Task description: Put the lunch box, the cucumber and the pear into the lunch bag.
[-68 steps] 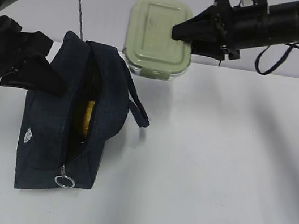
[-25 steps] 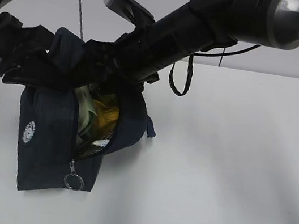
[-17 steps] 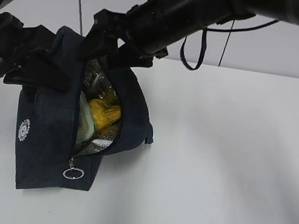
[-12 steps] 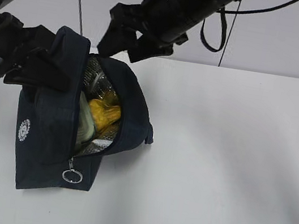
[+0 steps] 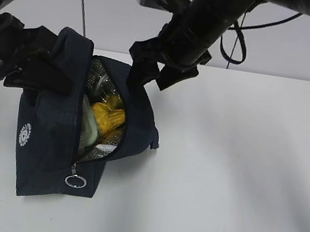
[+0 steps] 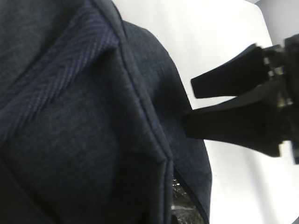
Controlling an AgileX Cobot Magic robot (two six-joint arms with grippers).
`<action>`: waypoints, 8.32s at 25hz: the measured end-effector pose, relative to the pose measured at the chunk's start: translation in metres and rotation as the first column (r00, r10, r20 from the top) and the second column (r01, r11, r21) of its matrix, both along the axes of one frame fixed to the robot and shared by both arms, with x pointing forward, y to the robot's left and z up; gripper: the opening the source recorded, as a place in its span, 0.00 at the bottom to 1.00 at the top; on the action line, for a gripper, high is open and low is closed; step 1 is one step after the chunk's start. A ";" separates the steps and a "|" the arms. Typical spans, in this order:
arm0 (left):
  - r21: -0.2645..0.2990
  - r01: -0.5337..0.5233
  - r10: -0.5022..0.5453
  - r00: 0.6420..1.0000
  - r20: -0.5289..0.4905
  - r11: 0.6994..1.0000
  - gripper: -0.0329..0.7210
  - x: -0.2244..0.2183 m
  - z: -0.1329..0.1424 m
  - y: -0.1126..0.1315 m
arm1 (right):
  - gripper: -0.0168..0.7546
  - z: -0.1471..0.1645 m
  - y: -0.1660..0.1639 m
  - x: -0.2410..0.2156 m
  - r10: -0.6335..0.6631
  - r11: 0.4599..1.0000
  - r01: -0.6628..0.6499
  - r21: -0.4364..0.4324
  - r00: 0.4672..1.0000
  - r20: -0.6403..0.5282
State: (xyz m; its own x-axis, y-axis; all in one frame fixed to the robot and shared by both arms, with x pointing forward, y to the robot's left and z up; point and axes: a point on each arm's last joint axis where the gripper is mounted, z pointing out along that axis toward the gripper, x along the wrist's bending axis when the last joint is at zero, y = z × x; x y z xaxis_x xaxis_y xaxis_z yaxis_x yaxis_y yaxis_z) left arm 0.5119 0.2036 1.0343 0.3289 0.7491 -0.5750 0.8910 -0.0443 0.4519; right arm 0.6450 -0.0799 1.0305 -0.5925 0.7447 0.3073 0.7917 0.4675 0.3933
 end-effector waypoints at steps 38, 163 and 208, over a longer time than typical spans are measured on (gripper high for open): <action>-0.166 -0.051 0.066 0.994 0.085 0.985 0.04 0.006 0.003 -0.056 | 0.03 0.071 -0.044 -0.009 -0.145 0.933 0.201 -0.297 0.969 0.201; 0.128 0.324 -0.334 0.940 0.067 0.937 0.24 0.011 -0.007 -0.064 | 0.31 0.007 -0.142 -0.200 -0.070 0.942 0.027 0.333 0.991 0.118; 0.119 0.187 -0.205 0.965 0.162 0.975 0.05 0.026 -0.005 -0.065 | 0.52 -0.110 -0.102 -0.161 0.143 0.826 -0.373 0.424 0.865 0.482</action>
State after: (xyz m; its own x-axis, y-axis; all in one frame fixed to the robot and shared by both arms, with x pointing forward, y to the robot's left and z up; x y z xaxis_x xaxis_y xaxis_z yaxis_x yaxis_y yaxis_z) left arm 0.5376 0.1387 1.0291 0.5626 0.7113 -0.4213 0.7694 -0.2642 0.5816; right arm 0.4841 -0.1820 0.9207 -0.8934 0.3622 0.2659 0.3777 0.2847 0.8811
